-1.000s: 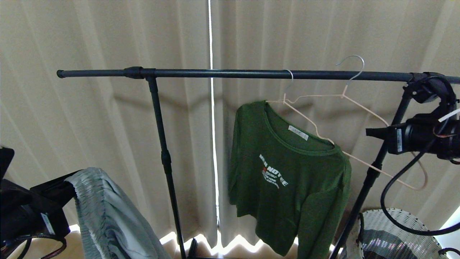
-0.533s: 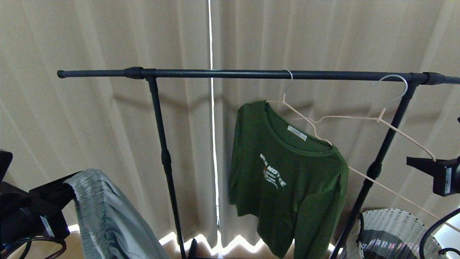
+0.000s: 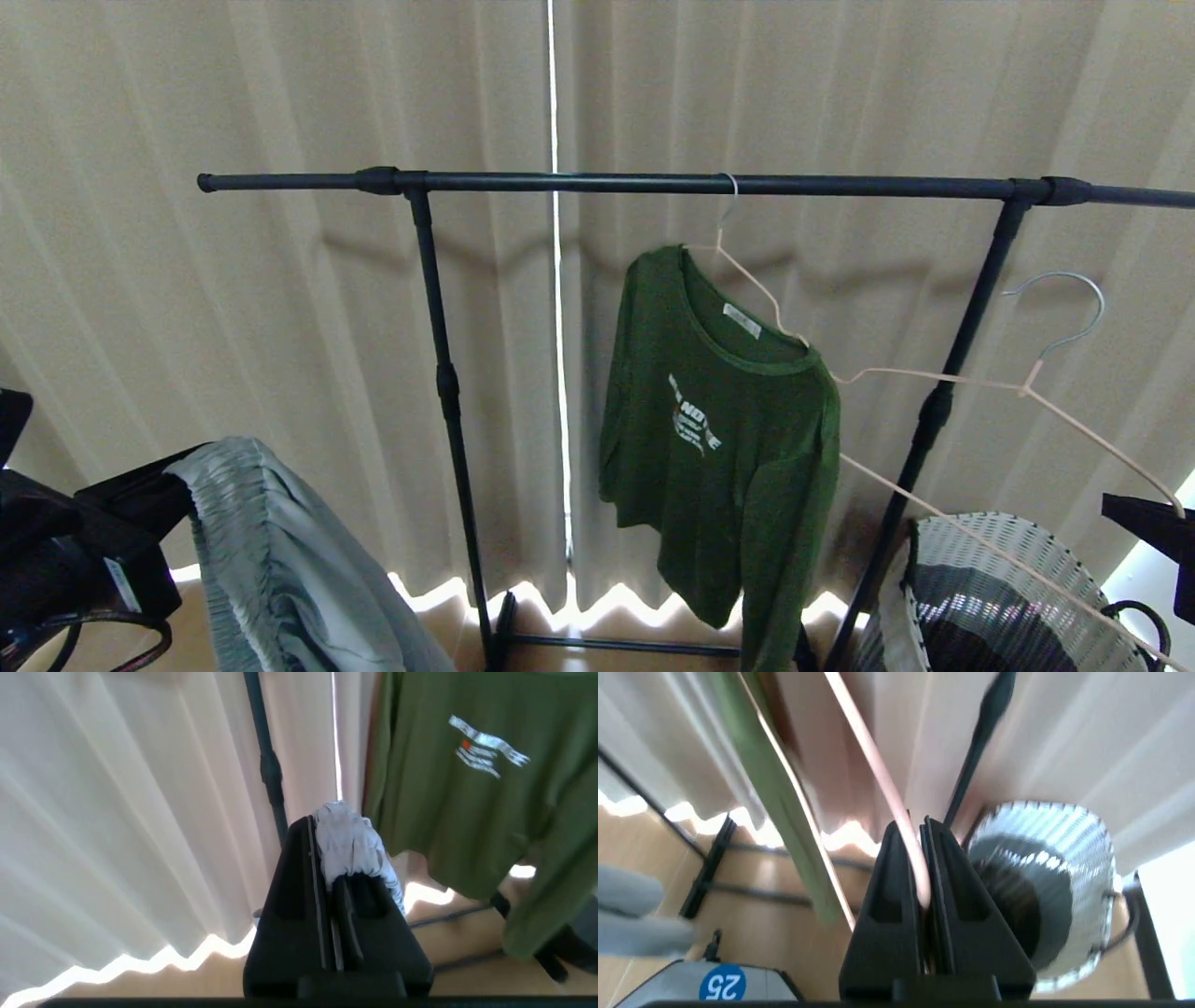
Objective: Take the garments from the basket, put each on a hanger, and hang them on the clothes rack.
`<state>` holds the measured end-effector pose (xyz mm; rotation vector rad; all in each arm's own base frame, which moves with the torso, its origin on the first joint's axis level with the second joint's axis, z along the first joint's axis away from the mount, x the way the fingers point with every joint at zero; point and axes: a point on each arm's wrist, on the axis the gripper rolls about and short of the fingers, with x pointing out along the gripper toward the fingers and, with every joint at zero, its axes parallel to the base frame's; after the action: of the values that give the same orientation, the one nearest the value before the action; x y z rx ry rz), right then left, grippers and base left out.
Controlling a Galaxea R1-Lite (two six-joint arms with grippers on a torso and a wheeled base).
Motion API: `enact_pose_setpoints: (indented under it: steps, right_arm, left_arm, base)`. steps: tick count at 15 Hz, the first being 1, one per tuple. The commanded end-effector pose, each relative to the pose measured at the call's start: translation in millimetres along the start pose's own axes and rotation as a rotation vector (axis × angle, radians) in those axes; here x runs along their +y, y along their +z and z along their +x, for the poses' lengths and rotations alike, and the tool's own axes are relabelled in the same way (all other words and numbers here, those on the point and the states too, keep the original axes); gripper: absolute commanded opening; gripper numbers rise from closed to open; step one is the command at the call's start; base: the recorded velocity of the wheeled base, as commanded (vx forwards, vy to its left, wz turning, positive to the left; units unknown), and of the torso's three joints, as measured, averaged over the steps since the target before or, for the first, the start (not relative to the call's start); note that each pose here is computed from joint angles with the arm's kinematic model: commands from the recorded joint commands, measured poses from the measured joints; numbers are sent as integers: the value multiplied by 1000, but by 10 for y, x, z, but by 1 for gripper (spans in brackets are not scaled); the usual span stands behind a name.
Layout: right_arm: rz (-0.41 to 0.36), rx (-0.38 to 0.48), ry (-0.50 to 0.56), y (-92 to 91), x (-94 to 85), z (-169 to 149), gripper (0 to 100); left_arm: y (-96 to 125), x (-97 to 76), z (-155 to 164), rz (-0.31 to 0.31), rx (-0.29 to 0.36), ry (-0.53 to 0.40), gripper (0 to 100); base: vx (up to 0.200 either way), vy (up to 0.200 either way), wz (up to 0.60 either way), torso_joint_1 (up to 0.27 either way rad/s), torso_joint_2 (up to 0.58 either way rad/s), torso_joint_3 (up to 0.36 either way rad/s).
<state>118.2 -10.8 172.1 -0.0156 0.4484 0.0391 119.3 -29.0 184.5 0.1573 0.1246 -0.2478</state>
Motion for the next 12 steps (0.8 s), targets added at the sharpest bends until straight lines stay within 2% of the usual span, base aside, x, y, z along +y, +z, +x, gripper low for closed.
enact_pose_setpoints:
  steps: [1, 4, 7, 12]
  right_arm:
    - [-3, -1, 2, -147, 10, 10, 0]
    - [1, 12, 5, -236, 11, 55, 0]
    - [-1, 9, 4, -238, 11, 50, 0]
    - [-3, 6, 4, -276, 18, 21, 0]
  left_arm:
    - [17, 3, 14, -2, -3, 1, 0]
    - [35, 6, 35, -2, -2, 3, 0]
    - [101, 15, 51, -2, -22, 4, 0]
    - [95, 15, 70, -2, -13, 4, 0]
  base:
    - [-200, 0, 0, 2, 7, 2]
    - [-200, 0, 0, -1, 2, 5]
    - [0, 0, 0, 0, 0, 0]
    - [0, 0, 0, 0, 0, 0]
